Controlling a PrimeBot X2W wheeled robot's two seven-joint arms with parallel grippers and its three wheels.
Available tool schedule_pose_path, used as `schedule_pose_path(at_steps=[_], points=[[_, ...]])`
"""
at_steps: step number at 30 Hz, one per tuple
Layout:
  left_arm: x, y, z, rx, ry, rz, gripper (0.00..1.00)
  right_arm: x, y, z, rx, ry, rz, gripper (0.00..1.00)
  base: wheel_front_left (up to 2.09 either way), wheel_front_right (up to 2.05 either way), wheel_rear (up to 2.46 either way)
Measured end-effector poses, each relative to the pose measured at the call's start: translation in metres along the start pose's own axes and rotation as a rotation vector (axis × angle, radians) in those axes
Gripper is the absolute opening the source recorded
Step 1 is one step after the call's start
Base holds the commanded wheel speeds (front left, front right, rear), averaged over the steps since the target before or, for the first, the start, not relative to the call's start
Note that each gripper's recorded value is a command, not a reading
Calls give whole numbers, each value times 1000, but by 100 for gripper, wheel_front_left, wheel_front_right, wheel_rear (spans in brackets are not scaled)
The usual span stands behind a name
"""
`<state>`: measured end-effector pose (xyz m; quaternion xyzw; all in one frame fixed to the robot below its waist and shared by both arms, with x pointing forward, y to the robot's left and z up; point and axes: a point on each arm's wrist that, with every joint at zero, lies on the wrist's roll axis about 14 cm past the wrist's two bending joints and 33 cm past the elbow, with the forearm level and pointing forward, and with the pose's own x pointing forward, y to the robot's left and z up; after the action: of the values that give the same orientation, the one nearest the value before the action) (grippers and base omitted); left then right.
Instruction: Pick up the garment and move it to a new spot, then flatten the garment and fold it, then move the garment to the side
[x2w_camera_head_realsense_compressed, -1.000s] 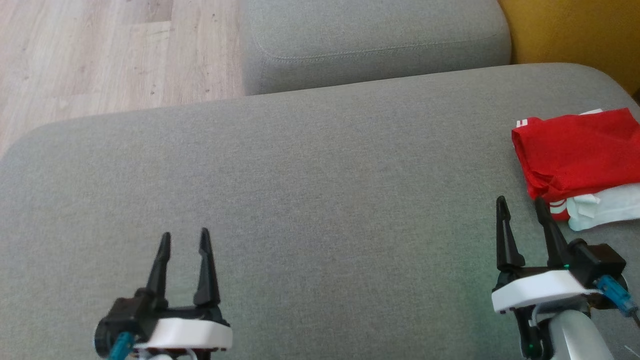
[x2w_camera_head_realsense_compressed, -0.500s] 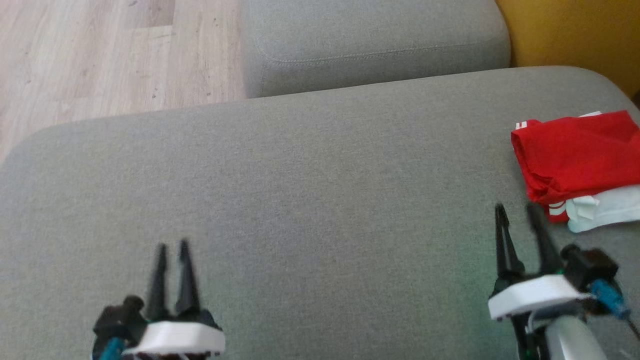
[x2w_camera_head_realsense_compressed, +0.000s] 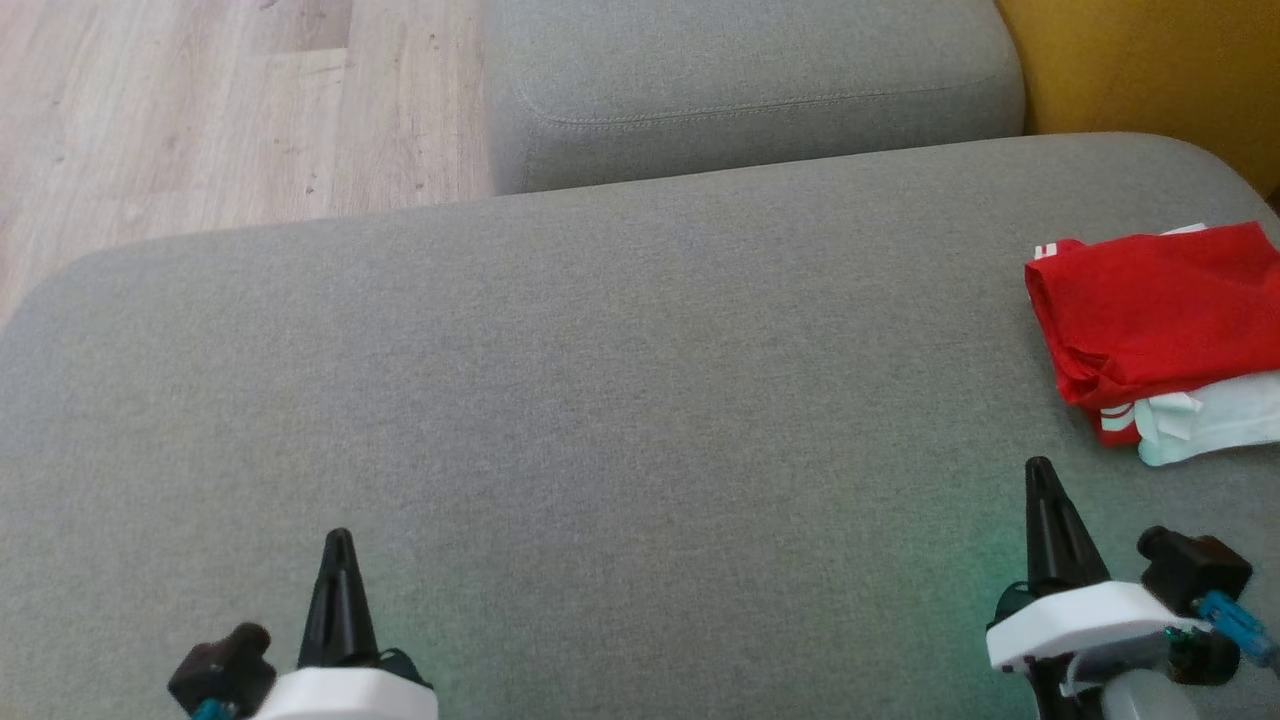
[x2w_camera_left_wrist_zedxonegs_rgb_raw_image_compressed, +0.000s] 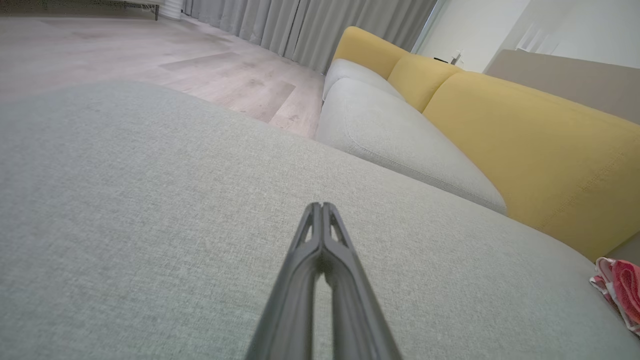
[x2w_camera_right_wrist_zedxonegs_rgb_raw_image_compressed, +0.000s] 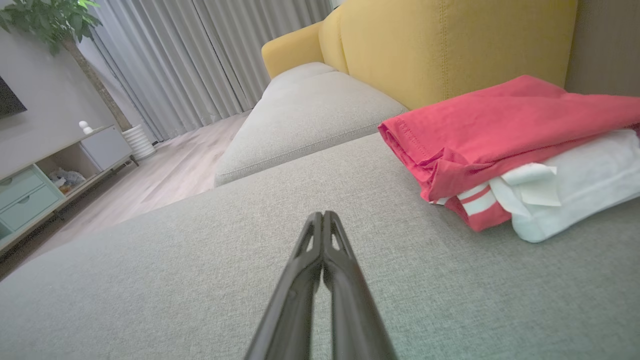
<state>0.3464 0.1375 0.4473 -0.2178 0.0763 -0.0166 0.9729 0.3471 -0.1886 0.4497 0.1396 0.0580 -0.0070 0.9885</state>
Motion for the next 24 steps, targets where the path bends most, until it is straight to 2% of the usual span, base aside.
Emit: schedule_pose_path(at_steps=[24], points=[[2,16,1,-238,31,57,0,5,-8,6,268,-3,-49,0,0,0,0]])
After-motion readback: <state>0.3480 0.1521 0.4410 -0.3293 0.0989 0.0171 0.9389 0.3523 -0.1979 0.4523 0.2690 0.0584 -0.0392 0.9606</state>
